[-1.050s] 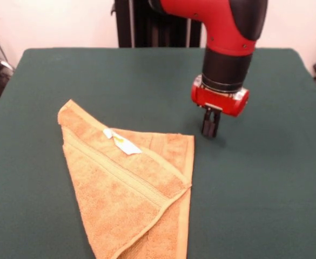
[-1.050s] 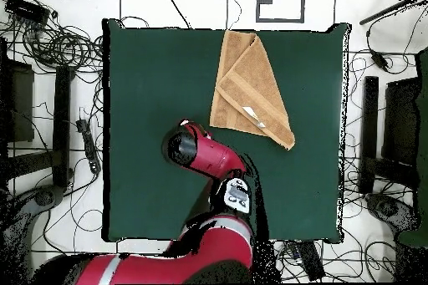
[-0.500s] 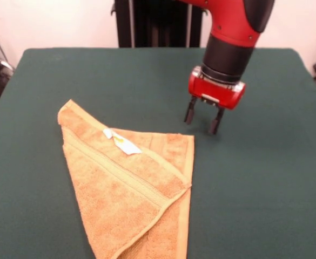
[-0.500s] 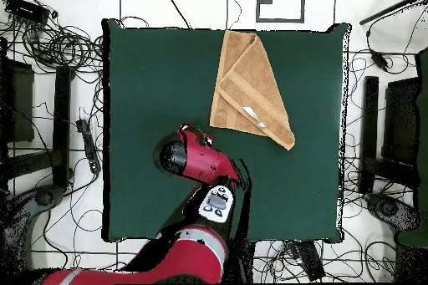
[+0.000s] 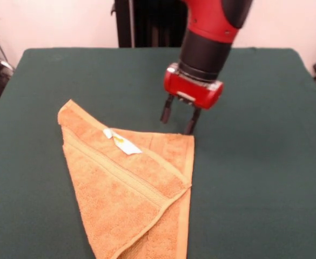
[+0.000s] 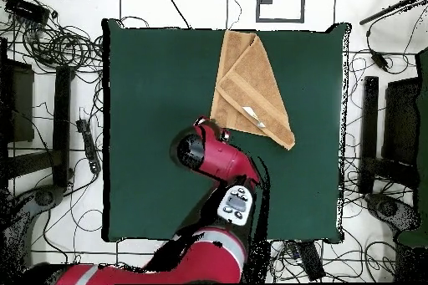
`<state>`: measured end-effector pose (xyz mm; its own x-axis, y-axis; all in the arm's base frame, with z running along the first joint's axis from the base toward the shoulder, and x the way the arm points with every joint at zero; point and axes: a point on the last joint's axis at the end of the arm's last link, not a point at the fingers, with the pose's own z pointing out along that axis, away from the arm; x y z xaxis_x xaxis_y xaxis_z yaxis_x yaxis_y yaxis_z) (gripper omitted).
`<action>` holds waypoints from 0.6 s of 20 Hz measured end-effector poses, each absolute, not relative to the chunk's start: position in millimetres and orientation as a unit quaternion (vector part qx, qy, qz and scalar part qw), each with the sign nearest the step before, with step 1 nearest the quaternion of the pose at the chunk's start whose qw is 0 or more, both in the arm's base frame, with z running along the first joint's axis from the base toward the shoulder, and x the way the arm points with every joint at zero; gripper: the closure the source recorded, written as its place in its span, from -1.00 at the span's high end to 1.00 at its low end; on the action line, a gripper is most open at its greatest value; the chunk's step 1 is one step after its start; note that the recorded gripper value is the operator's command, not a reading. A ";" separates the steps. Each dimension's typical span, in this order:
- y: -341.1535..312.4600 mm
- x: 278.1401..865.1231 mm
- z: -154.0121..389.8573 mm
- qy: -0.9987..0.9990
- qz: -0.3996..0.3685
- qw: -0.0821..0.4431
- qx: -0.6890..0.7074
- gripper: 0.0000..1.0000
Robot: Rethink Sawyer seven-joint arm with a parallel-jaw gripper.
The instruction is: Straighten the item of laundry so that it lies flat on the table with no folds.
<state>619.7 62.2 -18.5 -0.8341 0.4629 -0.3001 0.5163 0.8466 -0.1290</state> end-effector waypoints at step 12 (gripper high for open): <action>-45.3 672.7 -19.4 0.933 -0.117 0.183 0.287 1.00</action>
